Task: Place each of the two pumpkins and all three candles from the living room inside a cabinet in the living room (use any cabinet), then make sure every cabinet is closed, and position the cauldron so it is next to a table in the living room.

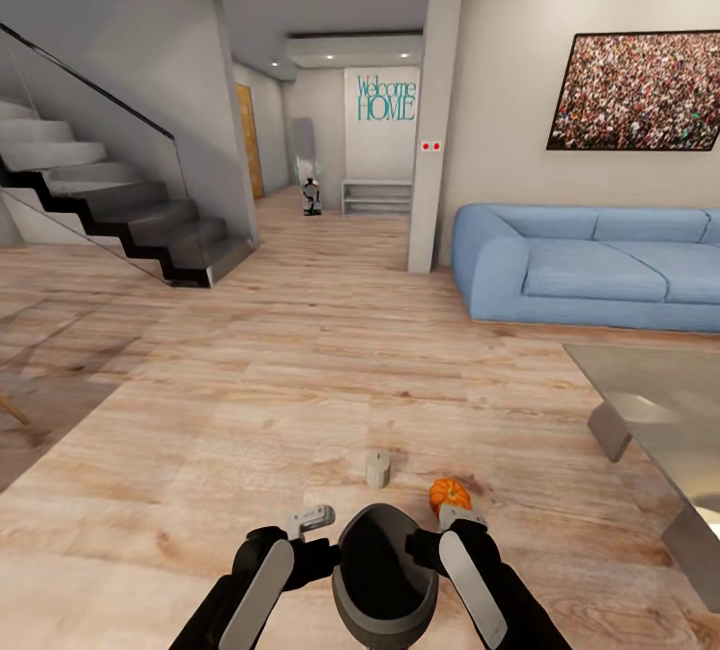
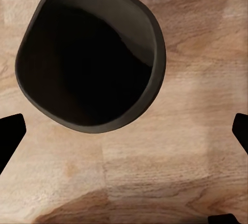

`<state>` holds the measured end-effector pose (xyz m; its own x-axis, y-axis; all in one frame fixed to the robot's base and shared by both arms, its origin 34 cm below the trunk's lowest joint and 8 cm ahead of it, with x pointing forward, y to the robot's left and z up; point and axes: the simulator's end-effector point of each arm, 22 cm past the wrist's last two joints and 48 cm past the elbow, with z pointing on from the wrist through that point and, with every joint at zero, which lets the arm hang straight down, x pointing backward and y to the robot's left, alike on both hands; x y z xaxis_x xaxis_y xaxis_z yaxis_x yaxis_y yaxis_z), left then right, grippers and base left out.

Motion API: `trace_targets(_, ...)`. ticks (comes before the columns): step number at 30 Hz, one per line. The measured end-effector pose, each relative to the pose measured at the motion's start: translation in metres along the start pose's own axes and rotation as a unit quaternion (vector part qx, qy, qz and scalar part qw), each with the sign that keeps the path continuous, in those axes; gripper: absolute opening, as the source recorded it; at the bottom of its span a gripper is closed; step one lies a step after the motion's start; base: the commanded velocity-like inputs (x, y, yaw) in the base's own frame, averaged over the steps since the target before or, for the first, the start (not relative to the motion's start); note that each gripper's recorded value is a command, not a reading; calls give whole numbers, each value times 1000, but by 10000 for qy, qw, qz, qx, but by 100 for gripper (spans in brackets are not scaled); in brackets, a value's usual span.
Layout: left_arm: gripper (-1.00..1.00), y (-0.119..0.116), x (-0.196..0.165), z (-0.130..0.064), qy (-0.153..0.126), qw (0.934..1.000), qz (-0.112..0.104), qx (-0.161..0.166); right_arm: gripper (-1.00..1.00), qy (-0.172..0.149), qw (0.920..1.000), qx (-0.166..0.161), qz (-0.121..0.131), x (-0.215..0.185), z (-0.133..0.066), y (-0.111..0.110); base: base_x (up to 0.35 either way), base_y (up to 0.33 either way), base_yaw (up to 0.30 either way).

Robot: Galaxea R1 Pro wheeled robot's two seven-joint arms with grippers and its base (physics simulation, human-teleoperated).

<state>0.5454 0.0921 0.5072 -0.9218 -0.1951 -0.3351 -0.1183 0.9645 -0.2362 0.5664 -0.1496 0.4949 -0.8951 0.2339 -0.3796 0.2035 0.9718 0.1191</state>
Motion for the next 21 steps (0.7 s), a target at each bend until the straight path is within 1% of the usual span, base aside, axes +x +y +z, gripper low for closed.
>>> trace_targets(9, 100, 6, 12, 18, 31, 10000, 6, -4, 100, -18, 10000, 45, -3, 9, 17, -9, 0, 0, 0)
trace_targets(16, 100, 9, 20, 30, 31, 10000, 7, 13, 100, -27, 10000, 45, 16, 16, 29, -12, 0, 0, -5)
trace_targets(21, 100, 12, 25, 38, 11, 10000, 12, 17, 100, -44, 10000, 36, 24, 21, 37, -13, 0, 0, -134)
